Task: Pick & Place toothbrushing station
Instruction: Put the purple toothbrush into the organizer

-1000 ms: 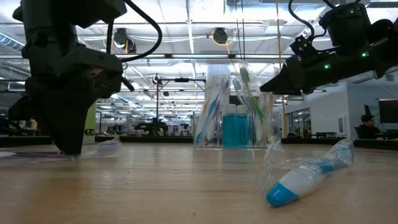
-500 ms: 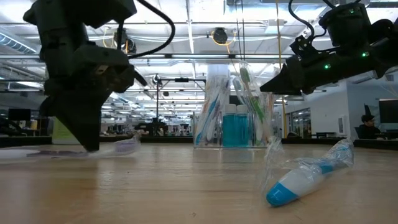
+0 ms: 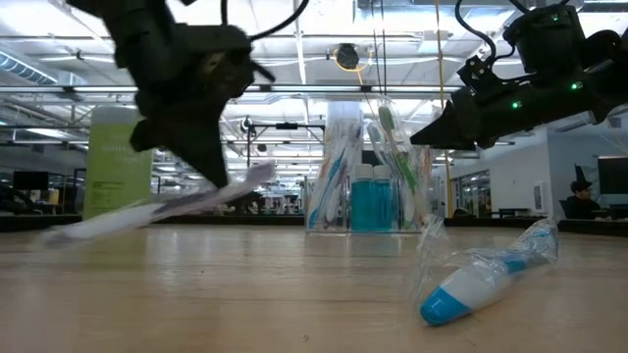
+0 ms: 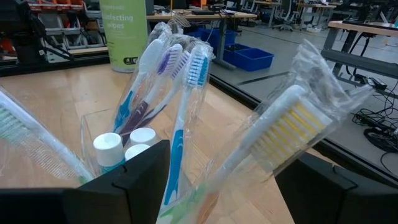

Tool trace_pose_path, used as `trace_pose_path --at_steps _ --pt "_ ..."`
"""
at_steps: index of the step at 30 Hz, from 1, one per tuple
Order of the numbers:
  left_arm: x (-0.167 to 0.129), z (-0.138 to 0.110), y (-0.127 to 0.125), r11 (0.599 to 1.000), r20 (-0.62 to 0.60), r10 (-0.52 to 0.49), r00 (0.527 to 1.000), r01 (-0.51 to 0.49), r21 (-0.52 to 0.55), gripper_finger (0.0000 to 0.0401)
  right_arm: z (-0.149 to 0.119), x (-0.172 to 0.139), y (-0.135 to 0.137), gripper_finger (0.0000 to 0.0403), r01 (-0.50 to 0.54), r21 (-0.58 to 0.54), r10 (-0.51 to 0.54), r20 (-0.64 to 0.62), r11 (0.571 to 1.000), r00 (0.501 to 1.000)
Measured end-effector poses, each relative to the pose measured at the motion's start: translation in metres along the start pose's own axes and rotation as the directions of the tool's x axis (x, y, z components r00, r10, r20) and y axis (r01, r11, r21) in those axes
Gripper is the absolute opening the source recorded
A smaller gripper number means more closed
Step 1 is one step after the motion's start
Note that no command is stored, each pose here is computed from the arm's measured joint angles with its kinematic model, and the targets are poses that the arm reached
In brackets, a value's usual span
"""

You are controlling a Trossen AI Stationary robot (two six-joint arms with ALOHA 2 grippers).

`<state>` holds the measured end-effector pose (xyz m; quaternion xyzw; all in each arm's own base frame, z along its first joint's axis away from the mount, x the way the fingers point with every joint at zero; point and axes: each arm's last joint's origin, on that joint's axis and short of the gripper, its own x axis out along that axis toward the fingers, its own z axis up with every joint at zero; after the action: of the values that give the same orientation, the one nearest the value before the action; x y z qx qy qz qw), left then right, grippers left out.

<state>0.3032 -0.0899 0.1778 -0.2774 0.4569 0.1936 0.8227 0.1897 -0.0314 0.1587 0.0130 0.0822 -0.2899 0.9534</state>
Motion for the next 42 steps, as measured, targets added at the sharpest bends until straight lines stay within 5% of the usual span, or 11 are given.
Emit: trace_pose_path --at_steps 11,21,35,42 --pt "-0.024 0.055 -0.016 0.99 0.327 0.064 0.943 -0.102 0.1 0.0002 0.0 0.0 0.0 0.0267 0.0 0.0 0.0 -0.001 1.0 1.0" --pt "-0.043 0.112 -0.019 0.968 0.584 -0.007 0.811 -0.141 0.207 0.0003 0.0 0.0 0.0 0.0267 0.0 0.0 0.0 0.0 1.0 1.0" --pt "-0.044 0.157 0.012 0.945 0.733 0.022 0.679 -0.253 0.207 0.0002 0.0 0.0 0.0 0.0267 0.0 -0.001 0.0 -0.001 1.0 1.0" --pt "-0.024 0.151 0.034 0.96 0.739 0.056 0.671 -0.24 0.145 0.0002 0.0 0.0 0.0 0.0267 0.0 -0.001 0.0 -0.002 1.0 1.0"
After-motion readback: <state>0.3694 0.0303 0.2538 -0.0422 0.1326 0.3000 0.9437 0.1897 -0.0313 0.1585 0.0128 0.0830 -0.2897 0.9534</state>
